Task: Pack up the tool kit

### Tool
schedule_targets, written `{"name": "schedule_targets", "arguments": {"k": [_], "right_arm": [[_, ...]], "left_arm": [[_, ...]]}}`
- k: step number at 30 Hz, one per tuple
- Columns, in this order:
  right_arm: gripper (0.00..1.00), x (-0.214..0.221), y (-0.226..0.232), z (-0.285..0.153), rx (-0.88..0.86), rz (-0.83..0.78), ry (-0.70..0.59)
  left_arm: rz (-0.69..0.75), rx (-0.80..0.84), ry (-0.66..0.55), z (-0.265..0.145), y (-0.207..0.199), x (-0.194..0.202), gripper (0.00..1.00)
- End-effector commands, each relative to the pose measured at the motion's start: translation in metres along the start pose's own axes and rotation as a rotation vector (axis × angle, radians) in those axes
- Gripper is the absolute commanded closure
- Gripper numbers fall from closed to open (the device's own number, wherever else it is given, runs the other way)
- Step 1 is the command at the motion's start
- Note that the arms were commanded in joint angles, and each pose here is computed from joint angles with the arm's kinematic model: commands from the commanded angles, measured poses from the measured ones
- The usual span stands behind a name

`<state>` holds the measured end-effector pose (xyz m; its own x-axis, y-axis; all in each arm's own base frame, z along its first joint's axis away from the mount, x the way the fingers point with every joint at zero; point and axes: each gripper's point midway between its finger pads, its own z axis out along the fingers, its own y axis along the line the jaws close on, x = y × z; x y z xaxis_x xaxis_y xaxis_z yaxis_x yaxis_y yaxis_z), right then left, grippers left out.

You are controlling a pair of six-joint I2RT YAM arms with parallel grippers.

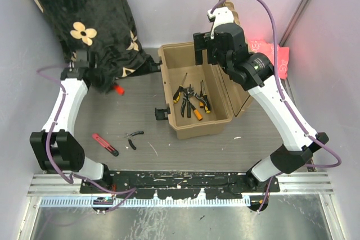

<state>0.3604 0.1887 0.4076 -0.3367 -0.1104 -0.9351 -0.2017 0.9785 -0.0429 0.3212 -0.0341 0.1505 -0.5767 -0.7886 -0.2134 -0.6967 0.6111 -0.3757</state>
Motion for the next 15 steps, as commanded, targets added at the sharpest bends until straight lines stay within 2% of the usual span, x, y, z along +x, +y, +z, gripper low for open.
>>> {"name": "schedule_targets", "arguments": {"k": [1, 4, 7, 11, 15], "right_arm": [[0.00, -0.037, -0.007, -0.014, 0.006, 0.042, -0.120], [0.00, -0.038, -0.007, -0.011, 0.016, 0.048, -0.126], [0.00, -0.041, -0.007, -0.011, 0.017, 0.057, -0.134], [0.00, -0.042, -0.013, -0.019, 0.032, 0.072, -0.144], [0.00, -0.038, -0.026, -0.030, 0.077, 0.079, -0.147]], "left_arm": [[0.174, 0.480, -0.173, -0.076, -0.154, -0.037, 1.00], [0.351, 0.663, -0.139, -0.100, -0.223, -0.005, 1.00], [0.423, 0.751, 0.008, -0.103, -0.266, 0.048, 1.00], [0.522, 0.785, 0.143, -0.091, -0.293, 0.123, 1.00], [0.598, 0.731, 0.263, -0.066, -0.288, 0.191, 1.00]]}}
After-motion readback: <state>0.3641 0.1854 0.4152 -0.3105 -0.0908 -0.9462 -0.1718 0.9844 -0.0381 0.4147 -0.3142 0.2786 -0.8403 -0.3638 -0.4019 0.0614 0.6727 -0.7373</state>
